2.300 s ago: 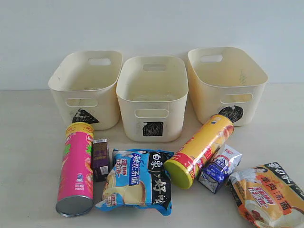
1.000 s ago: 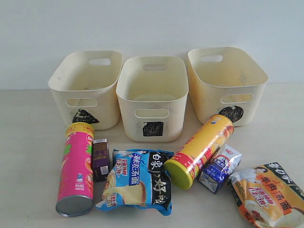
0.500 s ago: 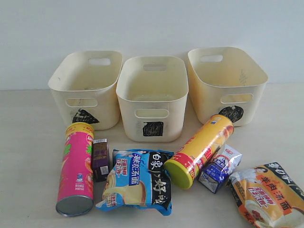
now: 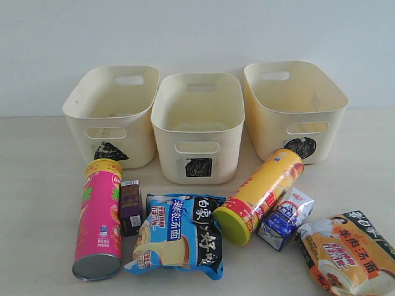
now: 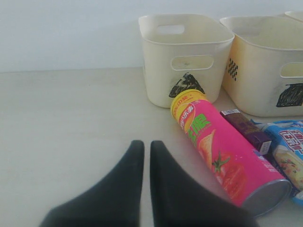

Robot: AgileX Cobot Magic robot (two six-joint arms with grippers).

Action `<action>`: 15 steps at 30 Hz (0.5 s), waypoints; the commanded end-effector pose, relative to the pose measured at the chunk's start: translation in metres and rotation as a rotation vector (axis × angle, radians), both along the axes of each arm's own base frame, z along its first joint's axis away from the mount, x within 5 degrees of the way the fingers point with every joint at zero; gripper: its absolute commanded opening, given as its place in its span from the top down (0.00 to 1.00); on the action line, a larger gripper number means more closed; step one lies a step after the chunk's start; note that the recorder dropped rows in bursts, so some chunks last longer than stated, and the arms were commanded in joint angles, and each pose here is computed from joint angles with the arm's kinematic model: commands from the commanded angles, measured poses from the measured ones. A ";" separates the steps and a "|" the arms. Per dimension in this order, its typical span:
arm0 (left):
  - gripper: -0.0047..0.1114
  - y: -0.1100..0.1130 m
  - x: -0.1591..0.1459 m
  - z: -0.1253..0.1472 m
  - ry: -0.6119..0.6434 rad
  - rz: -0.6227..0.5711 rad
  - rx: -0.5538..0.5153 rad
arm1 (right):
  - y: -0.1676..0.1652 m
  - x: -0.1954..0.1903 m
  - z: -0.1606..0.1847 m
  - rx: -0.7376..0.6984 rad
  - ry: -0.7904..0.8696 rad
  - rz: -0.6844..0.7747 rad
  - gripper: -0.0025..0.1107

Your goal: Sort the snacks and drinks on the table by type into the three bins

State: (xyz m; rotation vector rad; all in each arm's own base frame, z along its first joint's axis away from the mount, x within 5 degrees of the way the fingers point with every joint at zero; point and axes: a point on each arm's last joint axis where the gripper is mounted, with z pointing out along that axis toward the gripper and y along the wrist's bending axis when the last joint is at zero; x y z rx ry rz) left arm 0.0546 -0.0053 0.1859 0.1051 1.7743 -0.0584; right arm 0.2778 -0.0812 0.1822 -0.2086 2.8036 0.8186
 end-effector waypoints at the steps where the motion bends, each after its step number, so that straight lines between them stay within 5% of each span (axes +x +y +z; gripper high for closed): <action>1: 0.92 0.000 0.000 0.002 -0.008 -0.004 -0.012 | -0.002 0.004 -0.013 0.033 0.022 0.004 0.57; 4: 0.92 0.000 0.000 0.002 -0.008 -0.004 -0.012 | -0.004 0.006 -0.023 0.043 0.038 -0.014 0.23; 15: 0.92 0.000 0.000 0.002 -0.008 -0.004 -0.012 | 0.016 0.013 -0.049 0.027 0.117 0.075 0.22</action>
